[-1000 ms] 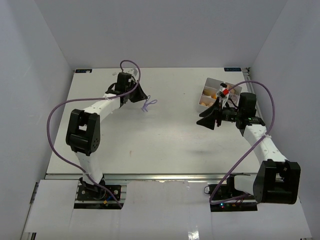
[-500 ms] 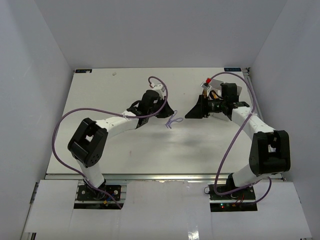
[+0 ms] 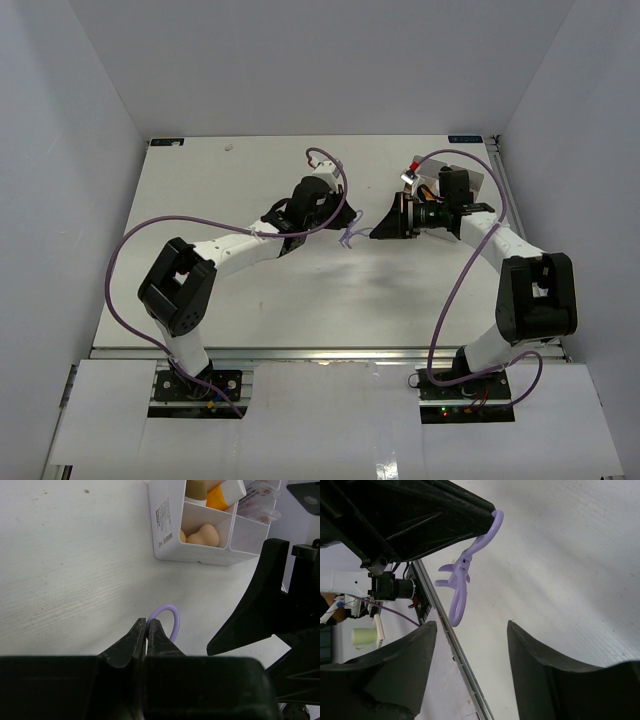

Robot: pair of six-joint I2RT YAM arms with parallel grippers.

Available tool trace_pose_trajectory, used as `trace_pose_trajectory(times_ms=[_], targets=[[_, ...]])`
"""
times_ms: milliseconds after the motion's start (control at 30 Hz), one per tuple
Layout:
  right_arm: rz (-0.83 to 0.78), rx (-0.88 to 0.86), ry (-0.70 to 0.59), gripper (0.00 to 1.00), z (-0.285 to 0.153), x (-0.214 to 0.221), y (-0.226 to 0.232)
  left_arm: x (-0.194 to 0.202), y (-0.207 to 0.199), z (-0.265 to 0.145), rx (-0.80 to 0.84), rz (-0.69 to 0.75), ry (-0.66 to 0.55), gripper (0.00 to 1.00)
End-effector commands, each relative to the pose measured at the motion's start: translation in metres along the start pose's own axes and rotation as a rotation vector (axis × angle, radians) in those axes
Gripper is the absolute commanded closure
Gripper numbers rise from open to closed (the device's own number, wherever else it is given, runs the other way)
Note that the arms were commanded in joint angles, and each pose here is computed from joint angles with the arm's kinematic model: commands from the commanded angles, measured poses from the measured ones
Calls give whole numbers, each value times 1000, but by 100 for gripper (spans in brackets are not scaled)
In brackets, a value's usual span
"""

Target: Organize the makeup

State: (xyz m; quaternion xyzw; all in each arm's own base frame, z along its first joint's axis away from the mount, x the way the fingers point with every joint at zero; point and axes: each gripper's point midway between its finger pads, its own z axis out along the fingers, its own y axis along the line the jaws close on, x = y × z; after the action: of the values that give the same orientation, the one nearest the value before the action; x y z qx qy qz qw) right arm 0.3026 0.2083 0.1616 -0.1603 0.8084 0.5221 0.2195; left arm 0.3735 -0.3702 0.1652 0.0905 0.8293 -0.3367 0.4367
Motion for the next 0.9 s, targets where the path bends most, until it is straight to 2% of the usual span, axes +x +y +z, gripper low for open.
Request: trace_pose_trajectory(times_ms=[0, 167, 500, 867], targets=[[22, -16, 19, 40, 4, 0, 1, -22, -20, 0, 33, 29, -59, 100], [25, -42, 23, 47, 5, -1, 4, -19, -23, 3, 39, 36, -53, 100], [32, -69, 23, 50, 5, -3, 7, -13, -34, 6, 53, 53, -45, 100], [25, -99, 23, 75, 5, -3, 13, -14, -37, 6, 35, 80, -63, 100]])
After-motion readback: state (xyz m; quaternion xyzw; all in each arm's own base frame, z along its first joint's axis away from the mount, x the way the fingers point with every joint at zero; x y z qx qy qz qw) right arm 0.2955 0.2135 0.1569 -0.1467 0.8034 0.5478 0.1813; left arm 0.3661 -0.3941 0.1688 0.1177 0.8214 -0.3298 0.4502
